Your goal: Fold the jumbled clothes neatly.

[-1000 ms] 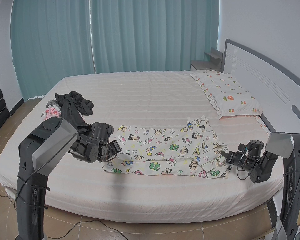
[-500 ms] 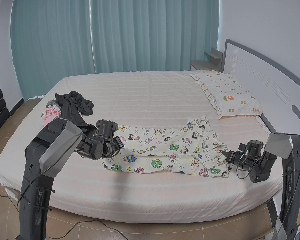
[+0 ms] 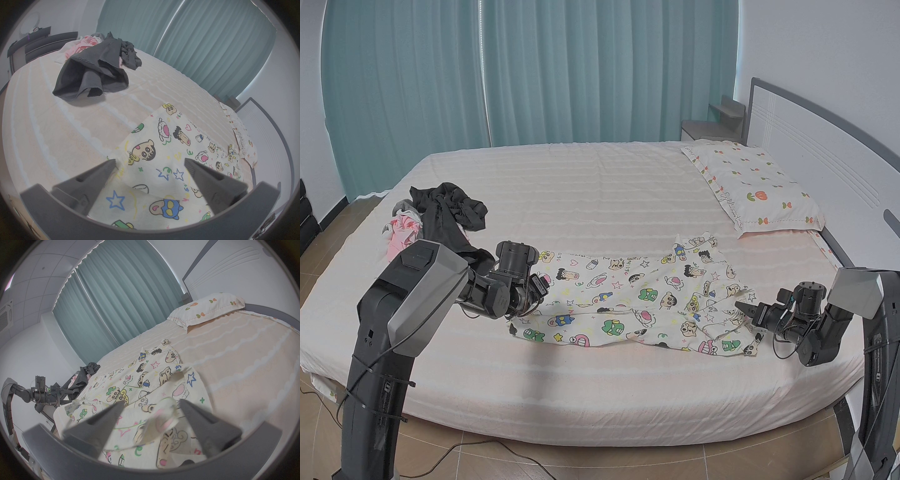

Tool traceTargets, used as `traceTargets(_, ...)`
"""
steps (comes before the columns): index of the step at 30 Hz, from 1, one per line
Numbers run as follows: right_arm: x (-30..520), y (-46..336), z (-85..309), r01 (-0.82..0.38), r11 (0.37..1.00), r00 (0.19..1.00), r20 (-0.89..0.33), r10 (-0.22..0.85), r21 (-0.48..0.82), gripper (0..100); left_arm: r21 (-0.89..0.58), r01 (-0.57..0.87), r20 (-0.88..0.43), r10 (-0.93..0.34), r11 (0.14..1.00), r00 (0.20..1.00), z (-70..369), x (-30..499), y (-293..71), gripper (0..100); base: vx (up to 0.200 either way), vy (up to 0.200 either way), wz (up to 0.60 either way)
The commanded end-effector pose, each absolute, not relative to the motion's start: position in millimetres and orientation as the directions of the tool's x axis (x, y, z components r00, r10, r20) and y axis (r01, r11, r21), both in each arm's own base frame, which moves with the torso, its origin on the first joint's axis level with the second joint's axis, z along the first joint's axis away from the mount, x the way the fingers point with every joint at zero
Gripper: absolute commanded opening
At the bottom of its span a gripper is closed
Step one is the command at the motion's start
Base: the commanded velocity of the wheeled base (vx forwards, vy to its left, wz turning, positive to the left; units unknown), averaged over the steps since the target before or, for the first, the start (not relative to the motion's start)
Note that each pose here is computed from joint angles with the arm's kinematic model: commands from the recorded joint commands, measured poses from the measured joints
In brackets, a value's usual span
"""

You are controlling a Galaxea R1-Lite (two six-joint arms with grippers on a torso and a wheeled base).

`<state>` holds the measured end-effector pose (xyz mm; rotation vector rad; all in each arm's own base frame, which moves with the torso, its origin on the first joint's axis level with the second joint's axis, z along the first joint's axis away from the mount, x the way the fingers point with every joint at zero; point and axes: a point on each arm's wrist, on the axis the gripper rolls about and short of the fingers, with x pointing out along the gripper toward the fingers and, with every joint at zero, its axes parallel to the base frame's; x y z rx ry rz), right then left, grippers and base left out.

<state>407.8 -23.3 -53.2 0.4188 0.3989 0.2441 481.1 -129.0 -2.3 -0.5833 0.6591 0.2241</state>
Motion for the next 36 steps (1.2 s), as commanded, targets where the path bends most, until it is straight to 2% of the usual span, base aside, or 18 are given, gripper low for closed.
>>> traceTargets(1, 406.7, -32.1, -44.5, -0.108, 0.890, 0.913, -0.310, 0.264, 0.442, 100, -0.446, -0.403, -0.633, 0.036, 0.799, 0.773, 3.0, 481.0, -117.6, 100, 0.000, 0.000, 0.00)
traceTargets(5, 397.1, -38.2, -29.6, -0.077, 0.886, 0.923, -0.303, 0.237, 0.457, 100, -0.451, -0.422, -0.635, 0.050, 0.786, 0.771, 21.3, 471.4, -101.6, 100, 0.000, 0.000, 0.00)
traceTargets(11, 356.7, -33.6, 5.2, -0.036, 0.832, 0.928, -0.290, 0.233, 0.554, 100, -0.537, -0.351, -0.627, -0.085, 0.767, 0.774, 79.0, 427.3, -80.8, 100, 0.000, 0.000, 0.00)
traceTargets(13, 333.7, -27.3, 13.6, -0.022, 0.795, 0.927, -0.286, 0.243, 0.606, 100, -0.583, -0.336, -0.625, -0.144, 0.740, 0.767, 99.1, 399.4, -75.6, 100, 0.000, 0.000, 0.00)
traceTargets(16, 313.3, -19.7, 16.2, -0.026, 0.755, 0.928, -0.266, 0.263, 0.655, 100, -0.673, -0.346, -0.584, -0.183, 0.654, 0.791, 114.6, 373.5, -70.9, 100, 0.000, 0.000, 0.00)
traceTargets(18, 306.8, -19.1, 11.8, -0.005, 0.732, 0.922, -0.280, 0.268, 0.681, 100, -0.717, -0.344, -0.566, -0.218, 0.607, 0.795, 117.2, 355.0, -68.7, 100, 0.000, 0.000, 0.00)
traceTargets(20, 305.1, -18.8, 10.0, 0.007, 0.719, 0.918, -0.290, 0.271, 0.695, 100, -0.735, -0.319, -0.554, -0.259, 0.599, 0.791, 117.1, 339.2, -67.2, 100, 0.200, 0.000, 0.00)
traceTargets(29, 297.7, -16.2, 6.3, 0.021, 0.713, 0.904, -0.319, 0.286, 0.701, 100, -0.729, -0.321, -0.572, -0.281, 0.604, 0.770, 107.0, 315.8, -65.2, 100, 0.200, 0.000, 0.00)
traceTargets(36, 276.5, -1.5, 9.8, -0.039, 0.690, 0.844, -0.345, 0.410, 0.723, 100, -0.716, -0.316, -0.590, -0.299, 0.622, 0.750, 100.7, 313.2, -77.1, 100, 0.200, 0.000, 0.00)
